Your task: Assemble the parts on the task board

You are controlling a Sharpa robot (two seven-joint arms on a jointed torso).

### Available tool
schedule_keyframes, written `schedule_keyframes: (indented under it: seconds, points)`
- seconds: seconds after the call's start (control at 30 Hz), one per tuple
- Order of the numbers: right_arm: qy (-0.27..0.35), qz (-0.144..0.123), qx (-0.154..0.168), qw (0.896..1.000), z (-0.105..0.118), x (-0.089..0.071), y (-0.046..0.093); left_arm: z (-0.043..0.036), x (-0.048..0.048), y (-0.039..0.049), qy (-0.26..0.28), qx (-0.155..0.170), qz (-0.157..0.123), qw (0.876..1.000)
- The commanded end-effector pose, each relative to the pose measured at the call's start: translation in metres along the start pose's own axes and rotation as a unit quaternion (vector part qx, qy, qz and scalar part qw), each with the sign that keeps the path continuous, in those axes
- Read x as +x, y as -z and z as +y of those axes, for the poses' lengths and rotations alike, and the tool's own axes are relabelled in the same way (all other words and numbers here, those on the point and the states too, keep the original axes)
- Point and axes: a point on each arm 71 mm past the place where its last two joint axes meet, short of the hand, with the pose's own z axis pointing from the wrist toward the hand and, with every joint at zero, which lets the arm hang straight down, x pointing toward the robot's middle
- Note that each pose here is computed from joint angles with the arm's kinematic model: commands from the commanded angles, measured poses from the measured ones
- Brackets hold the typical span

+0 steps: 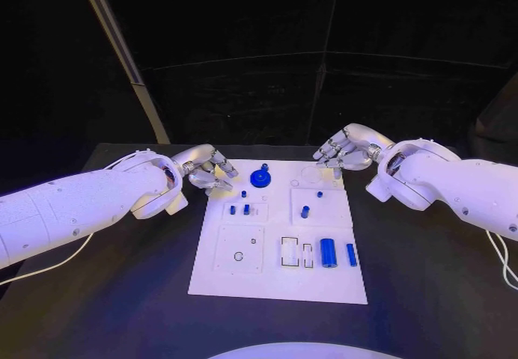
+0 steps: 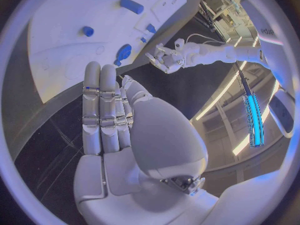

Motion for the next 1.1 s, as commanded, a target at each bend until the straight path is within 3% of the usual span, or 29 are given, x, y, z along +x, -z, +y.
schedule_keyframes:
  seconds: [0.03,0.23,0.4,0.63,1.1]
  points:
    - [0.147,0.021,0.012,0.989,-0.001,0.008,0.005,-0.0094,-0.0119,0.0057,0.228,0.069,-0.077,0.968]
    - [0.217,0.020,0.017,0.976,-0.002,0.023,0.013,-0.0134,-0.0148,0.0142,0.343,0.097,-0.112,0.928]
    - [0.240,0.026,0.014,0.970,-0.002,0.035,0.016,-0.0166,-0.0118,0.0174,0.378,0.104,-0.116,0.913]
    - [0.247,0.039,0.010,0.968,0.000,0.048,0.016,-0.0173,-0.0101,0.0210,0.394,0.108,-0.117,0.905]
    - [0.250,0.052,0.014,0.967,-0.001,0.057,0.011,-0.0149,-0.0111,0.0226,0.397,0.104,-0.119,0.904]
